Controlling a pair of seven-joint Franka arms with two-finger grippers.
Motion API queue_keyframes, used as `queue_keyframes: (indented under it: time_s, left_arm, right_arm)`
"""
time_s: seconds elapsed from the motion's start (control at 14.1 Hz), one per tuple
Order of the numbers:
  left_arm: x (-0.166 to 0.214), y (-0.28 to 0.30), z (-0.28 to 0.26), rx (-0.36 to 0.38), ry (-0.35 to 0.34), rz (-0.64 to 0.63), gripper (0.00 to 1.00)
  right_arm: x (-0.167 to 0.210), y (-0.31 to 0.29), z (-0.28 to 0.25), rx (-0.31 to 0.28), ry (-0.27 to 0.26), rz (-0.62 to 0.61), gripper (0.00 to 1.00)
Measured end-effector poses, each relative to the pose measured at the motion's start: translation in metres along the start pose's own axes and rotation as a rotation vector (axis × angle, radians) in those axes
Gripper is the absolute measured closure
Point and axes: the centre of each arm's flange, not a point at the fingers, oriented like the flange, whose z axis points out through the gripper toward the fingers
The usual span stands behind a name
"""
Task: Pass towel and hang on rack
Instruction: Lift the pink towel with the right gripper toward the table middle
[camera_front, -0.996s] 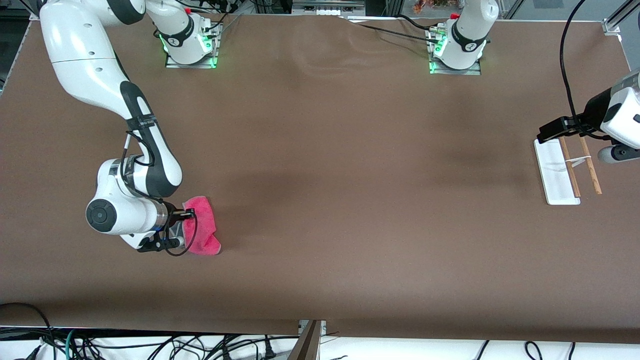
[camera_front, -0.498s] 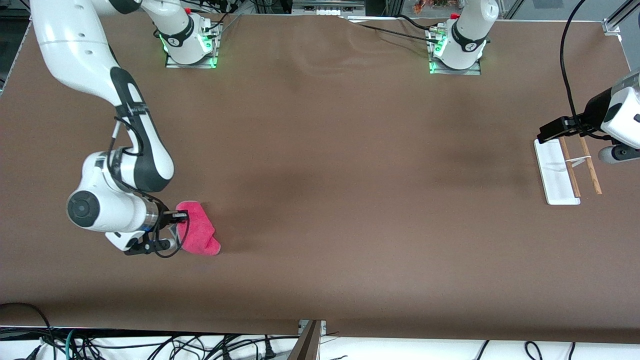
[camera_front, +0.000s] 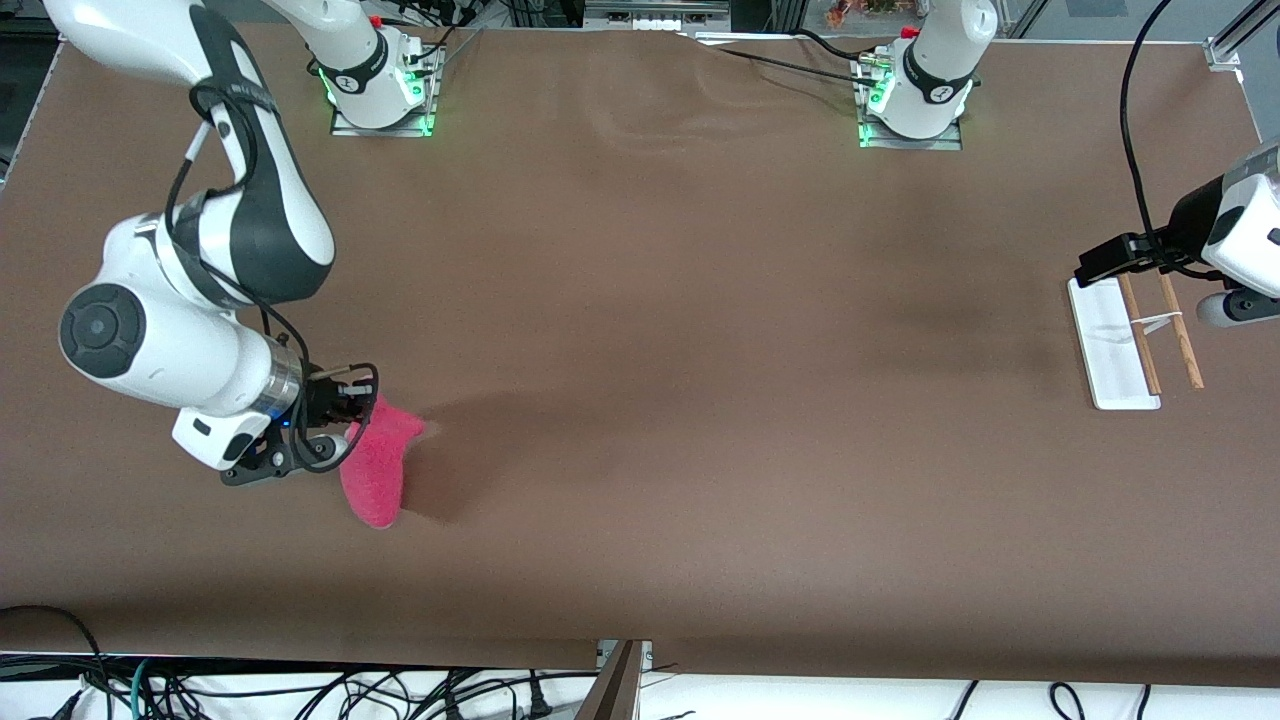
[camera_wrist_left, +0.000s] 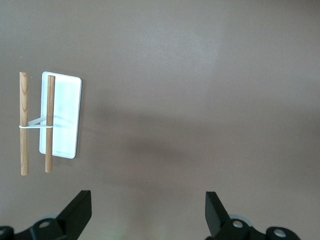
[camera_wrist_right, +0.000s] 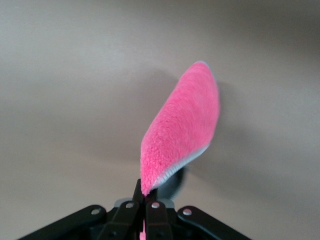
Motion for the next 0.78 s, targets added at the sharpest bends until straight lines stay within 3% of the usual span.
queue_keyframes:
  time_s: [0.28, 0.57, 0.78]
  left_arm:
    - [0.0, 0.0, 0.0, 0.0, 0.0, 0.0, 0.0]
    - [0.0, 0.0, 0.0, 0.0, 0.0, 0.0, 0.0]
    - [0.0, 0.0, 0.0, 0.0, 0.0, 0.0, 0.0]
  right_arm:
    - [-0.016, -0.063, -0.045, 0.036, -0.016, 0.052, 0.98]
    - [-0.04, -0.166, -0.071, 0.073, -0.012, 0.159, 0.98]
    - [-0.056, -0.24, -0.065, 0.046, 0.015, 0.216, 0.98]
